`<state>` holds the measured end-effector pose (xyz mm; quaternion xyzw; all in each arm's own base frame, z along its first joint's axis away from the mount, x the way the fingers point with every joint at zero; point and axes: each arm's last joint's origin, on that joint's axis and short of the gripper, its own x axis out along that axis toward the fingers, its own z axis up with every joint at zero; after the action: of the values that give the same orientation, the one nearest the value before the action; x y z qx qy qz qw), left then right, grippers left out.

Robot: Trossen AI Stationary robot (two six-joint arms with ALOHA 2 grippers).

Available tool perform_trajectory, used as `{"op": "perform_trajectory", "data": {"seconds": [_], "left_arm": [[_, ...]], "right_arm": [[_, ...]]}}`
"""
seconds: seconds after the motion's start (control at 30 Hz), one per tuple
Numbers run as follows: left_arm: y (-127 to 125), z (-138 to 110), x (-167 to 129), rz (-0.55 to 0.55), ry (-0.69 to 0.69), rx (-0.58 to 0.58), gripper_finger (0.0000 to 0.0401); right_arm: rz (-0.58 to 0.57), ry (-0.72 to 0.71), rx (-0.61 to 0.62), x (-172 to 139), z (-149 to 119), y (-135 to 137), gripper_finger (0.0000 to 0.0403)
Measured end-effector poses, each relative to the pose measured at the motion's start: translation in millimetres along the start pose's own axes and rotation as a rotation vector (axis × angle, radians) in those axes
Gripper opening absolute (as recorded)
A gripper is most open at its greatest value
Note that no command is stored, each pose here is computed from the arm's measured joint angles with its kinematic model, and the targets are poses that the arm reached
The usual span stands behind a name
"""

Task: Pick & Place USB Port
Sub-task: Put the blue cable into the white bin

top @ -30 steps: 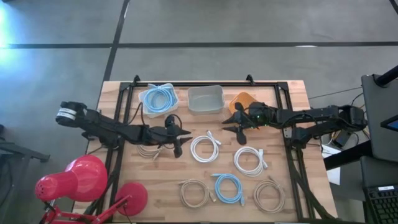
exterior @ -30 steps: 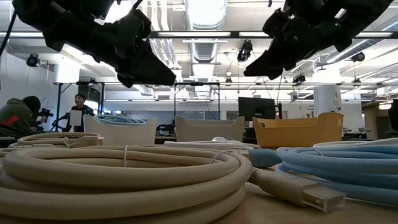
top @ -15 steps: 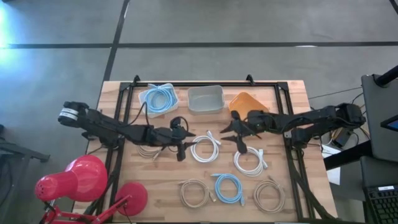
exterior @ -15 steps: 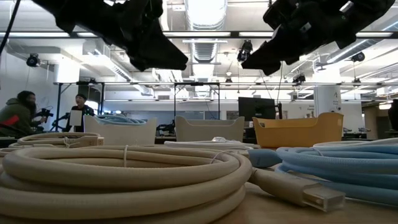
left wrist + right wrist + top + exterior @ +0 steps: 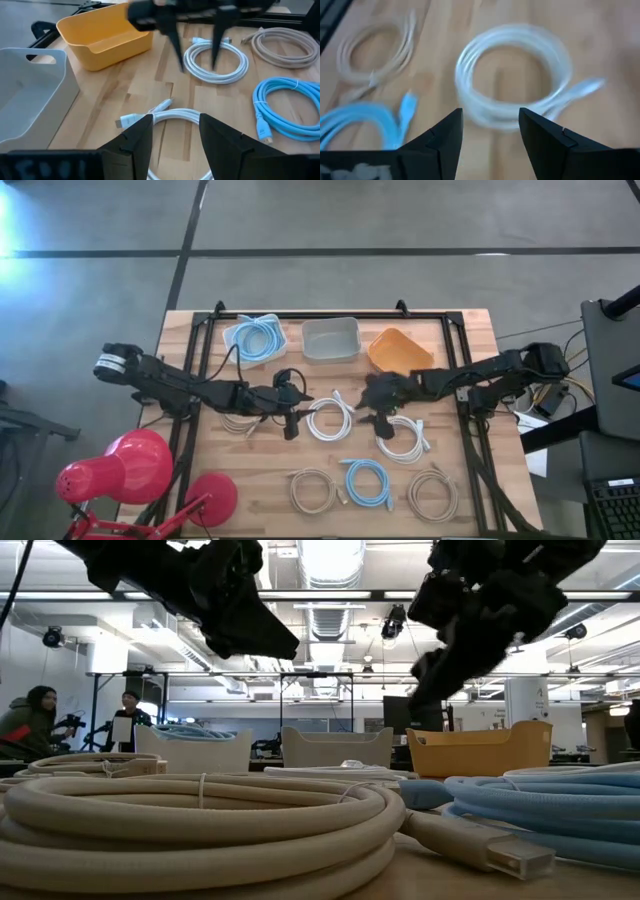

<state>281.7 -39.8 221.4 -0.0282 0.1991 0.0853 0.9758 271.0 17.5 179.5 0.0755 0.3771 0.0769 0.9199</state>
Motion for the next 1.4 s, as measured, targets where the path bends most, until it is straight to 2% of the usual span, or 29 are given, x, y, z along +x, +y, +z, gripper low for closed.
{"op": "perform_trajectory", "data": {"seconds": [0.23,0.37,0.53,0.87,1.0,1.13,1.27,1.4], "left_arm": [[0.2,0.7,0.1,0.002,-0.002,0.03,0.0167],[0.3,0.7,0.1,0.003,-0.002,0.03,0.0167],[-0.1,0.6,0.0,0.001,-0.002,0.03,0.0167],[-1.2,0.1,-0.3,-0.009,0.003,0.031,0.0167],[-1.0,-0.1,-0.3,-0.008,0.005,0.036,0.0167],[-1.1,-0.3,-0.3,-0.008,0.007,0.035,0.0167],[-1.1,0.1,-0.3,-0.009,0.003,-0.006,0.0167],[-1.5,0.5,-0.3,-0.023,0.002,-0.072,0.0167]], "right_arm": [[0.065,0.308,0.033,20.2,-15.8,47.5,0.0178],[0.087,0.367,0.054,36.1,-21.2,69.9,0.0178],[0.085,0.409,0.073,54.1,-22.4,83.7,0.0178],[0.028,0.419,0.04,72.2,-20.4,86.3,0.0174],[0.016,0.428,0.039,75.2,-22.6,85.5,0.0144],[0.012,0.431,0.04,75.4,-22.2,85.2,0.0089],[0.019,0.409,0.043,73.4,-10.9,88.8,0.0037],[-0.072,0.377,-0.044,63.7,8.4,91.2,0.0029]]}}
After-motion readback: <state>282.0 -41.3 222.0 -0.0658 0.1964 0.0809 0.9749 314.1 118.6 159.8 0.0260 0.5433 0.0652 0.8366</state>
